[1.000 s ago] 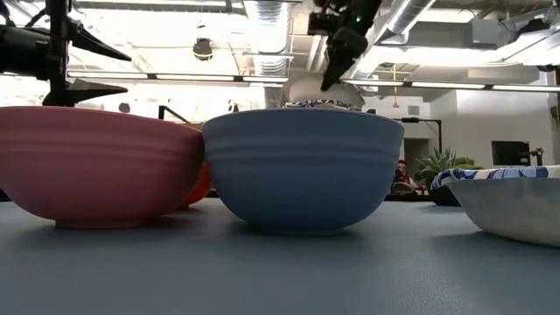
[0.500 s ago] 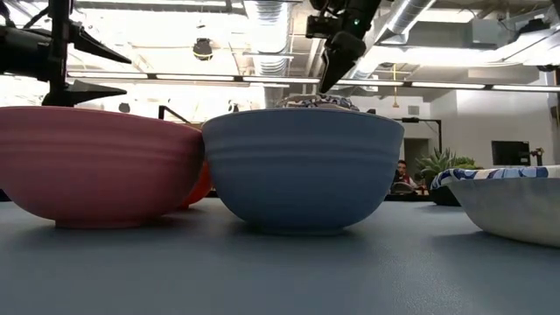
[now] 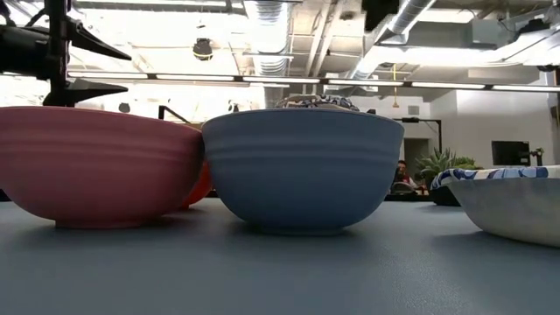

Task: Place and stack bowls onto a shelf
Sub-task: Stack the white patterned bowl on top of the white patterned bowl on the shelf

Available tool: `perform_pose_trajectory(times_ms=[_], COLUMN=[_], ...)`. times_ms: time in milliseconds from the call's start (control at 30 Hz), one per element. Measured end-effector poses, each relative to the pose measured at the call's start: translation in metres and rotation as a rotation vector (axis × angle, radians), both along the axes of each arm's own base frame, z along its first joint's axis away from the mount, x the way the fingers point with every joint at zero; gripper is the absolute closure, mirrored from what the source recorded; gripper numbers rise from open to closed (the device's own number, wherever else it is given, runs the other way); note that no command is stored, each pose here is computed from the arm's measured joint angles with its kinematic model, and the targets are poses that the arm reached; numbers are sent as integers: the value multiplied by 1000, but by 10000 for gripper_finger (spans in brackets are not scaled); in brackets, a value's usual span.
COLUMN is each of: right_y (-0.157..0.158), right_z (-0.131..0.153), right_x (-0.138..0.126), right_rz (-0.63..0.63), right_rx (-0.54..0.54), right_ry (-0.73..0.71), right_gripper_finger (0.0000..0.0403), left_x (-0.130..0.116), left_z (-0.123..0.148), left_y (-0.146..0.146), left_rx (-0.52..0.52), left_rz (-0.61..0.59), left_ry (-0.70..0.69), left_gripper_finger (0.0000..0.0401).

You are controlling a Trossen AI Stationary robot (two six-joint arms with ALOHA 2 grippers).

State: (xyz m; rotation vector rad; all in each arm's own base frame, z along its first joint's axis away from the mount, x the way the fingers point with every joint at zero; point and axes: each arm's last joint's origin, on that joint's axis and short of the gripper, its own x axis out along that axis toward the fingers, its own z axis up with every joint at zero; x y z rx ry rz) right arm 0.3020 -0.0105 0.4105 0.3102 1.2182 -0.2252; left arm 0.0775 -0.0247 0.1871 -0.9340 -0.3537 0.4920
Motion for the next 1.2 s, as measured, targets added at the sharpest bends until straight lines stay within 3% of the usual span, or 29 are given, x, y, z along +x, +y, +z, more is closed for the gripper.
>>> perform_pose_trajectory(times_ms=[233, 367, 533, 700, 867, 1200], right_y=[118, 178, 232, 258, 273, 276], right_z=[-26, -53, -100, -150, -181, -230], right_x=[-32, -46, -48, -33, -13, 1], right_rz=[-103, -173, -146, -91, 1, -26], right_rx=[21, 30, 17, -45, -21, -101], right_ry=[86, 48, 59, 111, 117, 241], right_gripper_finger=[143, 143, 143, 143, 143, 144], left_x=[1, 1, 2, 2, 2, 2], left_z=[0, -4, -6, -7, -8, -8], left_y=[-1, -2, -2, -2, -3, -3], left_rx=[8, 44, 60, 67, 45, 37], left_rz=[-52, -53, -53, -64, -90, -93], left_ry=[-4, 37, 61, 71, 56, 52], left_gripper_finger=[187, 187, 187, 187, 187, 187])
